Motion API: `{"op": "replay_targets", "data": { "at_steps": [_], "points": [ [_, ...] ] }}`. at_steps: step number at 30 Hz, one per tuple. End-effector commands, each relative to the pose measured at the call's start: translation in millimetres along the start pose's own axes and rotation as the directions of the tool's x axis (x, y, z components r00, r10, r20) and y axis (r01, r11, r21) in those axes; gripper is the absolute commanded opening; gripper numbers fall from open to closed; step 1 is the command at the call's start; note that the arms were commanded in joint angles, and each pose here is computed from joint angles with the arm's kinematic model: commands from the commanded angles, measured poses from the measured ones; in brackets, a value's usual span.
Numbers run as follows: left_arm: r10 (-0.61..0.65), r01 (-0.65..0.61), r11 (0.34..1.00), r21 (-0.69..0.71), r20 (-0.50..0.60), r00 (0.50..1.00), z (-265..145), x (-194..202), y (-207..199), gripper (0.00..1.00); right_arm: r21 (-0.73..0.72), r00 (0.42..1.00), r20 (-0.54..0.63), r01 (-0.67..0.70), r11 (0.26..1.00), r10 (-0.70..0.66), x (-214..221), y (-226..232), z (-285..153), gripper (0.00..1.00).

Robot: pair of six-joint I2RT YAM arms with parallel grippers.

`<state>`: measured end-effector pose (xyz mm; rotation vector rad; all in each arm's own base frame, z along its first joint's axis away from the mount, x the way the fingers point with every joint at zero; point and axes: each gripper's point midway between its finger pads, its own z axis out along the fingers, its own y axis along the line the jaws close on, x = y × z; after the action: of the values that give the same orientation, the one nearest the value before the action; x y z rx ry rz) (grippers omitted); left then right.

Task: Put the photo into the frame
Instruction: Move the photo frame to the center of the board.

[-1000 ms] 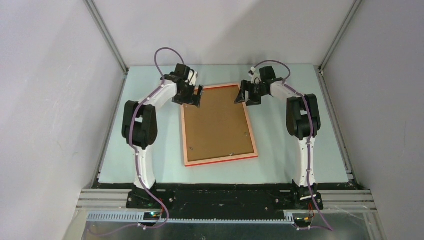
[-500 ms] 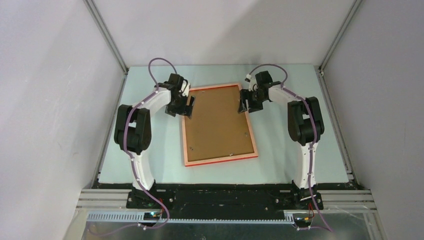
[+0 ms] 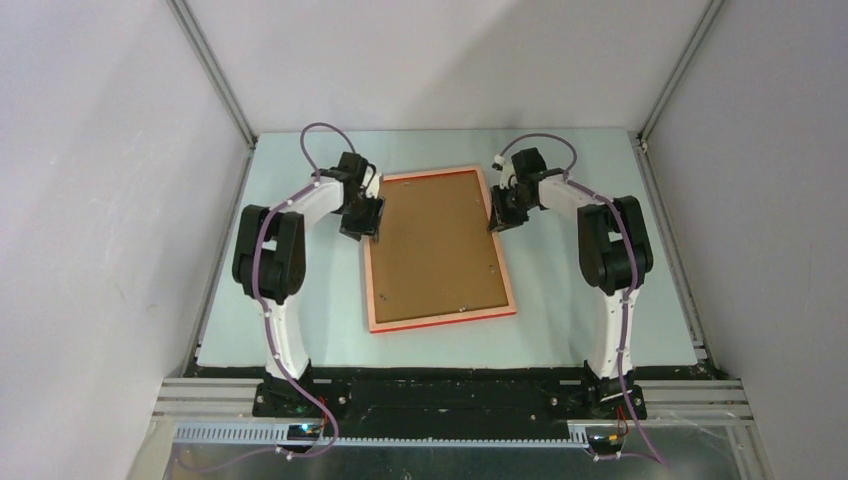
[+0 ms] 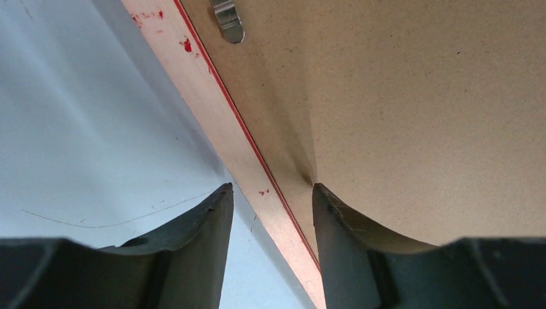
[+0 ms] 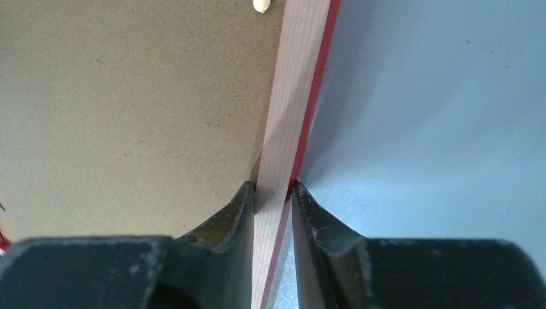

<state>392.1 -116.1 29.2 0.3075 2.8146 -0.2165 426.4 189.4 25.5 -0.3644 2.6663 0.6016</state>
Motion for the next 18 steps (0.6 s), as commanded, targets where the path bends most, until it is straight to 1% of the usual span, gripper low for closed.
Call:
{"op": "replay_targets", "data": {
  "at_steps": [1,4,5,7,8,9,10,11,12,13,14,15,16,17,18],
  "points": [
    [-0.012,0.012,0.999,0.029,-0.016,1.000,5.5,6.3,-4.2,0.50,0.021,0.999,-0.045,0.019,1.000,-0.018,21.2,1.8,-11.7,0.22],
    [-0.013,0.014,0.999,0.051,-0.031,0.999,6.5,12.6,-8.0,0.45,0.007,0.998,-0.059,0.024,1.000,-0.023,33.4,5.4,-19.0,0.16],
    [-0.014,0.017,0.998,0.066,-0.037,0.999,6.8,15.6,-10.3,0.43,0.004,0.997,-0.080,0.018,1.000,-0.018,43.3,5.3,-19.4,0.15],
    [-0.009,0.013,0.996,0.090,-0.046,0.999,6.5,20.3,-13.8,0.37,-0.009,0.995,-0.102,0.010,1.000,-0.011,56.2,8.1,-23.4,0.11],
    [-0.008,0.014,0.995,0.100,-0.057,0.998,7.4,24.9,-15.7,0.32,-0.022,0.995,-0.100,0.009,1.000,-0.011,58.0,11.6,-27.9,0.09],
    [-0.008,0.015,0.993,0.115,-0.060,0.998,6.3,27.0,-18.2,0.29,-0.030,0.993,-0.117,0.001,1.000,-0.004,67.1,12.4,-28.3,0.08],
    [-0.007,0.016,0.992,0.123,-0.072,0.997,6.3,32.6,-19.7,0.22,-0.036,0.994,-0.111,0.004,0.999,-0.008,67.8,15.1,-32.7,0.07],
    [-0.009,0.020,0.990,0.138,-0.078,0.997,5.8,35.6,-22.1,0.18,-0.043,0.992,-0.125,0.018,0.999,-0.023,76.2,15.1,-33.3,0.07],
    [-0.009,0.022,0.989,0.144,-0.090,0.996,5.6,41.9,-22.8,0.11,-0.045,0.993,-0.114,0.027,0.999,-0.032,75.6,16.4,-37.7,0.08],
    [-0.008,0.022,0.988,0.154,-0.095,0.995,5.6,44.6,-24.4,0.07,-0.043,0.992,-0.124,0.029,0.999,-0.034,82.0,15.4,-38.5,0.09],
    [-0.008,0.024,0.987,0.157,-0.105,0.994,5.5,49.3,-24.7,0.02,-0.040,0.993,-0.113,0.035,0.999,-0.040,81.9,16.3,-42.5,0.14],
    [-0.006,0.024,0.987,0.158,-0.111,0.994,5.9,52.2,-24.8,0.01,-0.030,0.994,-0.097,0.044,0.999,-0.047,78.8,16.2,-46.7,0.22],
    [-0.007,0.026,0.987,0.160,-0.118,0.993,6.3,55.8,-25.0,0.00,-0.024,0.995,-0.084,0.050,0.998,-0.052,75.9,15.6,-48.4,0.27],
    [-0.009,0.028,0.986,0.161,-0.122,0.993,6.3,57.5,-25.5,0.00,-0.006,0.996,-0.063,0.059,0.998,-0.059,70.8,14.1,-52.0,0.36],
    [-0.012,0.033,0.985,0.169,-0.129,0.992,6.5,60.7,-26.7,0.00,0.002,0.997,-0.038,0.067,0.998,-0.066,64.7,13.0,-53.1,0.40]
  ]
}}
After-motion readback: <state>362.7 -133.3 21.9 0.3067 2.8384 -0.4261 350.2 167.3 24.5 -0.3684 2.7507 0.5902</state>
